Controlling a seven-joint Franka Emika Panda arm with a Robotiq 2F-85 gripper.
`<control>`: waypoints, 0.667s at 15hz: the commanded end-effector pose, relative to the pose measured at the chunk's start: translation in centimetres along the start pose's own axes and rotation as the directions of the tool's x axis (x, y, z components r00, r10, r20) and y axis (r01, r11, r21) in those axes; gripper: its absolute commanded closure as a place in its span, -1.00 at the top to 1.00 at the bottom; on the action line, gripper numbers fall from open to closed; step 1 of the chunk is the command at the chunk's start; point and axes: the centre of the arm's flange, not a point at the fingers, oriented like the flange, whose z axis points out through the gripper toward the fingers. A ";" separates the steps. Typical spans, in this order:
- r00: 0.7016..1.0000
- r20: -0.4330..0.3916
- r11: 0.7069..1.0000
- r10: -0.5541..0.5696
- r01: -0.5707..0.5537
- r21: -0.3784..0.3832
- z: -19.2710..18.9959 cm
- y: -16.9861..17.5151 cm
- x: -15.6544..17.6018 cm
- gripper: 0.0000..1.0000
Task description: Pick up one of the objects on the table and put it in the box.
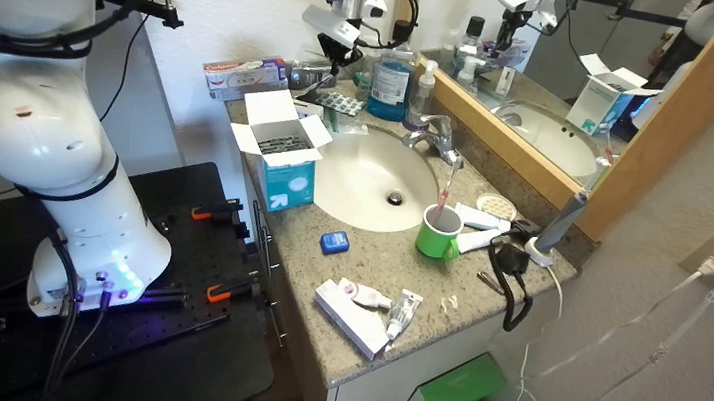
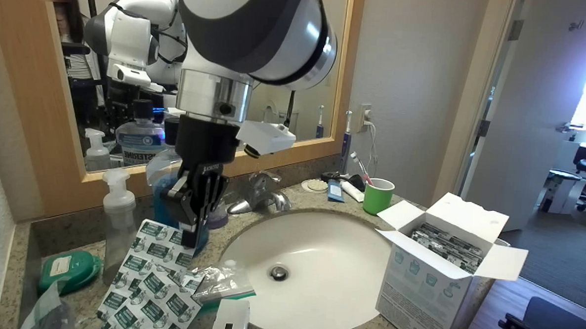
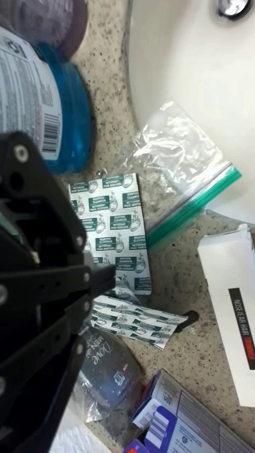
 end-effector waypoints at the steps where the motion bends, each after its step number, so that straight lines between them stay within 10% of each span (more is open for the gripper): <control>1: 0.999 -0.023 0.995 0.035 -0.037 -0.093 -3.4 -2.1 -2.7 -0.97; 10: 0.978 -0.149 0.940 0.149 -0.187 -0.287 -14.3 -5.8 -4.1 -0.97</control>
